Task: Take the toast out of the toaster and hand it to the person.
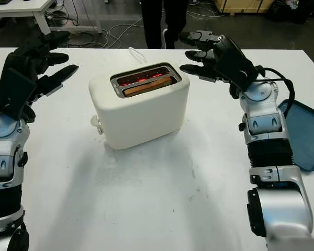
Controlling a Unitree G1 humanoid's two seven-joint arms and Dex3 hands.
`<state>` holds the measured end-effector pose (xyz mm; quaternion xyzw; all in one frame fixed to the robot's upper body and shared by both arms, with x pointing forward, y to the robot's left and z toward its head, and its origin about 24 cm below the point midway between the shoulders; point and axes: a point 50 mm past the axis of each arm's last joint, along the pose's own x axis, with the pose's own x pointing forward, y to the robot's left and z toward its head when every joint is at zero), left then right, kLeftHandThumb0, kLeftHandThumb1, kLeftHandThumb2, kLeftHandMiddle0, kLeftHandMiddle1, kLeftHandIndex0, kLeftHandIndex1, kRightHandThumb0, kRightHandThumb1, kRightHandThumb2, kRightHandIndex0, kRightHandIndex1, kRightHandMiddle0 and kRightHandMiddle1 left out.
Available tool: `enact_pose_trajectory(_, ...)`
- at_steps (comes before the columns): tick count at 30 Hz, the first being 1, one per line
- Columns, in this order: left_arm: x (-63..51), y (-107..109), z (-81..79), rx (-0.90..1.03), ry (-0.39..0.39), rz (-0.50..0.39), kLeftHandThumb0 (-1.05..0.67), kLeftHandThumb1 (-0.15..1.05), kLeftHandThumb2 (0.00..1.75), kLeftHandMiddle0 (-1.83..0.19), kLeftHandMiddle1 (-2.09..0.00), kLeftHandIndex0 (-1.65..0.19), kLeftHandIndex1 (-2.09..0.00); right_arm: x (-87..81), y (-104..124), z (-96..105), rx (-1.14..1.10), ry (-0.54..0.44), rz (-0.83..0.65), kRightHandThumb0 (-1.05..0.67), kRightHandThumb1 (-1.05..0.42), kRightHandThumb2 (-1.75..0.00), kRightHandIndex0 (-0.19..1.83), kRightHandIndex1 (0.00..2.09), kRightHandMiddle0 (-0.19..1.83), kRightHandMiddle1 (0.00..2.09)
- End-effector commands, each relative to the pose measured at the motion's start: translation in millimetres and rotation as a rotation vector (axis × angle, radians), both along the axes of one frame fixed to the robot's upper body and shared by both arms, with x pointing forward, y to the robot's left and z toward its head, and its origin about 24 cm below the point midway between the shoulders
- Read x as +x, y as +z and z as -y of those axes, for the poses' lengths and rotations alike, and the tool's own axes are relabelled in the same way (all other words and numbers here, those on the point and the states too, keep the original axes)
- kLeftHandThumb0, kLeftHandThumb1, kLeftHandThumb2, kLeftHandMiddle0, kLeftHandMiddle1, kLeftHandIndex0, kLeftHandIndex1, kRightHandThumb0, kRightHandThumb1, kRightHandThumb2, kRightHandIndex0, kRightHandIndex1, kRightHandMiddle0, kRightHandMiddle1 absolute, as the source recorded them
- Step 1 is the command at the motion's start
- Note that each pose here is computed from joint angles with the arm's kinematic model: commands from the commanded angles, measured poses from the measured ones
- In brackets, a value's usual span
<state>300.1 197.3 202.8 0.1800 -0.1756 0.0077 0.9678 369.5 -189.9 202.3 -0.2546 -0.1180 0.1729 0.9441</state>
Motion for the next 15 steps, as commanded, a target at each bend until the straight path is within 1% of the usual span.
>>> enact_pose_trajectory(1, -2.3, -1.8, 1.6, 0.002, -0.008, -0.015, -0.44, 0.92, 0.04, -0.12, -0.97, -0.39, -0.33, -0.6, -5.2, -0.6, 0.018, 0.014, -0.003, -0.34, -0.91, 0.00, 0.55, 0.04, 0.53, 0.01)
enact_pose_trajectory(6, -3.3, -3.2, 3.9, -0.008, -0.011, -0.025, -0.44, 0.92, 0.04, -0.12, -0.96, -0.39, -0.33, -1.5, -5.0, 0.5, 0.017, 0.014, -0.012, -0.31, -0.91, 0.00, 0.54, 0.04, 0.52, 0.01)
enact_pose_trajectory(10, -4.4, -4.9, 5.8, -0.010, -0.006, -0.052, -0.42, 0.92, 0.06, -0.12, -0.96, -0.38, -0.34, -1.8, -5.7, 1.9, 0.026, 0.015, -0.023, -0.30, -0.92, 0.00, 0.53, 0.04, 0.52, 0.00)
enact_pose_trajectory(15, -6.6, -5.1, 8.3, -0.021, -0.014, -0.062, -0.39, 0.92, 0.06, -0.10, -0.95, -0.36, -0.34, -2.3, -6.6, 1.5, 0.021, 0.026, -0.005, -0.30, -0.91, 0.00, 0.55, 0.05, 0.54, 0.01)
